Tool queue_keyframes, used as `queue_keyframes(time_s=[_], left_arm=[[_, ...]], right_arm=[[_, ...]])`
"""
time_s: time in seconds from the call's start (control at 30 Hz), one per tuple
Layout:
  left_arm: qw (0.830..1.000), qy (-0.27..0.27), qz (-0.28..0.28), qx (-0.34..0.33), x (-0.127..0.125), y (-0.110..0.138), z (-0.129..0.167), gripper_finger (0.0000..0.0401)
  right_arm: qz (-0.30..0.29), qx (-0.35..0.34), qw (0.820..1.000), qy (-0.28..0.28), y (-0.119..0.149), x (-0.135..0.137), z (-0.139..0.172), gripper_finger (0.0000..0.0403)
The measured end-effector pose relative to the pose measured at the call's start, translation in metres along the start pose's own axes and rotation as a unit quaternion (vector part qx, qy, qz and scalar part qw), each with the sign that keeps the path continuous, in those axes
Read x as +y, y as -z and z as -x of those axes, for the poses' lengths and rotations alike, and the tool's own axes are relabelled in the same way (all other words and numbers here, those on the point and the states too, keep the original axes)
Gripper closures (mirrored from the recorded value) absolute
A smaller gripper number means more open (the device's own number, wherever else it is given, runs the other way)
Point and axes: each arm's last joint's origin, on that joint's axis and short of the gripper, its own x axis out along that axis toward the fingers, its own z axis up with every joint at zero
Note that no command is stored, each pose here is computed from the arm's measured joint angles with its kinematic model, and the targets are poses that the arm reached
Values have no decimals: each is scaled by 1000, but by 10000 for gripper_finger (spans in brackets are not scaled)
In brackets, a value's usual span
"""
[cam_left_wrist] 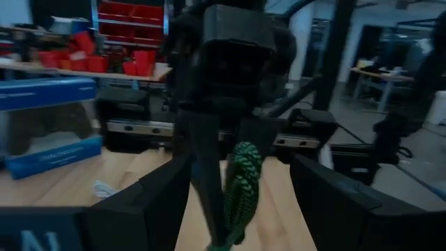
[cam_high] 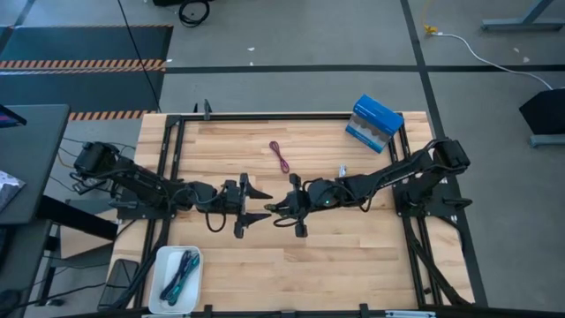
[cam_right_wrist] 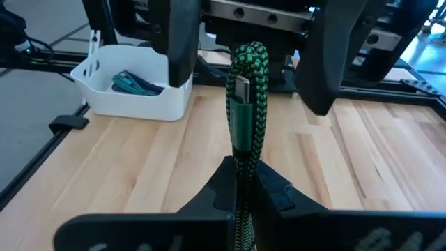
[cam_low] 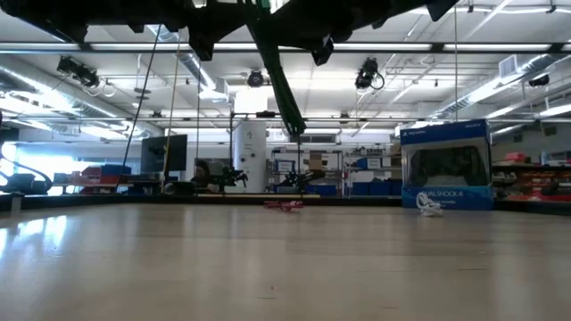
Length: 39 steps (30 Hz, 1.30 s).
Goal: Pick and place USB-C Cables
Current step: Put the green charger cable into the white bin
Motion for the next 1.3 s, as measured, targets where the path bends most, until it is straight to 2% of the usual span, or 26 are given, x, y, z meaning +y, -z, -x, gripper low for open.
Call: queue_keyframes(time_s=[0.17, 0.3, 0.47, 0.63, 0.87, 1.1, 1.23, 1.3], left_arm=[[1000, -27, -6, 4, 1, 5, -3, 158], [999, -35, -10, 9, 6, 13, -8, 188], [999, -36, -21, -7, 8, 11, -10, 273], [999, -34, -32, -19, 8, 9, -10, 378], [999, -40, -31, -21, 8, 9, -10, 376], [999, -38, -5, -38, 6, 0, -5, 378], [999, -29, 23, -13, 1, -6, 3, 375], [999, -25, 38, 25, -1, -6, 9, 376]], right_arm=[[0, -3, 1000, 0, -1, 0, 0, 385], [-1, -3, 1000, 2, -1, 0, 0, 385], [-3, -5, 1000, 7, -1, -1, 0, 384], [-4, -7, 1000, 10, -2, -2, 0, 341], [-2, 5, 1000, 5, 0, -1, 1, 292], [6, 94, 996, -3, 18, 1, 2, 255], [8, 135, 991, 0, 26, 0, 4, 243], [9, 143, 990, 1, 27, 0, 4, 241]])
